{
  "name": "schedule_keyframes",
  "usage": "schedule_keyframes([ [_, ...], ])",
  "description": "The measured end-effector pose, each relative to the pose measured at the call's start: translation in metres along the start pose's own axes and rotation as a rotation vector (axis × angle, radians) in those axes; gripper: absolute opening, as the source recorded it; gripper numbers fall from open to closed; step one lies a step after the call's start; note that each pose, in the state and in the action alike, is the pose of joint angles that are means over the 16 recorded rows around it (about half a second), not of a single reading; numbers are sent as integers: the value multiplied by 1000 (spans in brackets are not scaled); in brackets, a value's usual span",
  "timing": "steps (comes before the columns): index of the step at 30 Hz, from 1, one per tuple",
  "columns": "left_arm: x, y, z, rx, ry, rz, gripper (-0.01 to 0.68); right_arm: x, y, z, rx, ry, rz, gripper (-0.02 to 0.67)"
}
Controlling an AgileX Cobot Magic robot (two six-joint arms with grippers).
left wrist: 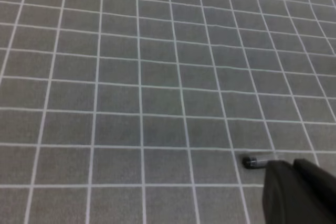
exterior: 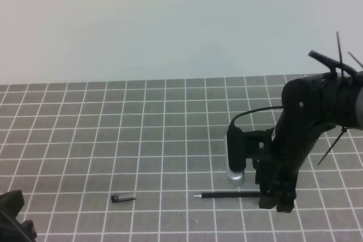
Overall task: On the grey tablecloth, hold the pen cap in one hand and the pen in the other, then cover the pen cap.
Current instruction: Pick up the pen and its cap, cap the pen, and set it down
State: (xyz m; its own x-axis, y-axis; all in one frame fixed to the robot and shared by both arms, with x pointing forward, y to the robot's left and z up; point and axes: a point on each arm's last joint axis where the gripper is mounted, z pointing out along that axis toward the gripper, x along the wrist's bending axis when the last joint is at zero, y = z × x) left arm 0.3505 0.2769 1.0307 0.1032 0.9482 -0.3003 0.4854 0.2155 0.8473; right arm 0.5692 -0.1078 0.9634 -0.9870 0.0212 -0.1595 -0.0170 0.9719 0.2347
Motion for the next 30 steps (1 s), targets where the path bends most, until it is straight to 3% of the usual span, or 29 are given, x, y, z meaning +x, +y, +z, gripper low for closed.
schedule_keyframes([
  [22, 0, 0, 1, 2, -4, 0, 0, -7, -1, 25, 37, 9, -18, 302],
  [30, 0, 0, 1, 2, -5, -3, 0, -7, -1, 26, 37, 10, -17, 162],
])
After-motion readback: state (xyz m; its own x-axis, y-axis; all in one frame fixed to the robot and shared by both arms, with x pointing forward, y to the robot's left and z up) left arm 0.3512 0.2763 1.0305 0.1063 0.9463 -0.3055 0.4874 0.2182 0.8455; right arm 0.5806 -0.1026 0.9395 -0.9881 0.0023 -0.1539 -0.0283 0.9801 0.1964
